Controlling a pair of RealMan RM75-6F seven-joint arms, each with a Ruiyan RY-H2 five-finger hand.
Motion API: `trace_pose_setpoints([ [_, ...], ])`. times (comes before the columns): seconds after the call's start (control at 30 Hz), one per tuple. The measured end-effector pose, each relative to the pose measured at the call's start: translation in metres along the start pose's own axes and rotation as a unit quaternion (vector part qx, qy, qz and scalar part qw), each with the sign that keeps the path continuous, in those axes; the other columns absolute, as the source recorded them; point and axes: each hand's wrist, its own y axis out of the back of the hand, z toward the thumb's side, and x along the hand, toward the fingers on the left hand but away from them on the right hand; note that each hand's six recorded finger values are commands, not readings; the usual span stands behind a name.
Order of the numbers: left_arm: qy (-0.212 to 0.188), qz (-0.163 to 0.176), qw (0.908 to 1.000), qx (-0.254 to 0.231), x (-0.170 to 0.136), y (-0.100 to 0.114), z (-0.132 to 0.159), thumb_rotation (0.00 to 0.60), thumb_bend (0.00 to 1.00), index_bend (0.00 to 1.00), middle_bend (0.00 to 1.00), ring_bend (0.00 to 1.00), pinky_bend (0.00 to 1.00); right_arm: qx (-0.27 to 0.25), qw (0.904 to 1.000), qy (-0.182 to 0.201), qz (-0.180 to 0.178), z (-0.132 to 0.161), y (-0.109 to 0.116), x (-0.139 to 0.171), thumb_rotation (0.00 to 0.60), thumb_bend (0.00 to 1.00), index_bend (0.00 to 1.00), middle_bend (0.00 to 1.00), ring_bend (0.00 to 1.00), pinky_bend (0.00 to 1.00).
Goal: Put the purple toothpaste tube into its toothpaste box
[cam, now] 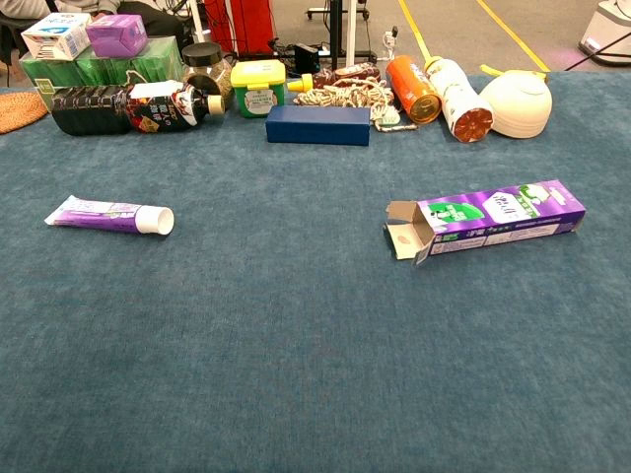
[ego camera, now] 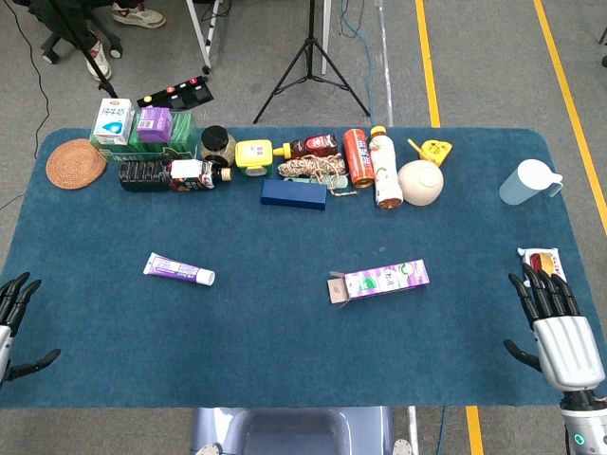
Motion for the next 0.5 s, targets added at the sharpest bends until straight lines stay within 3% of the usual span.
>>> trace_pose_setpoints([
  [0.3, -0.014, 0.0, 0.9999, 0.001, 0.006, 0.001, 0.002, 0.6, 0.01, 0.0, 0.0, 0.0, 0.11, -0.007, 0.9999, -0.006, 0.006, -0.001, 0.0, -0.001, 0.6, 0.0, 0.0, 0.0, 0.02, 0.06],
  [0.5, -0.065, -0.042, 0.9968, 0.018, 0.049, -0.003, 0.008, 0.6, 0.01, 0.0, 0.0, 0.0, 0.11, -0.009, 0.9996, -0.022, 0.018, -0.005, -0.002, -0.003, 0.6, 0.0, 0.0, 0.0, 0.02, 0.06],
])
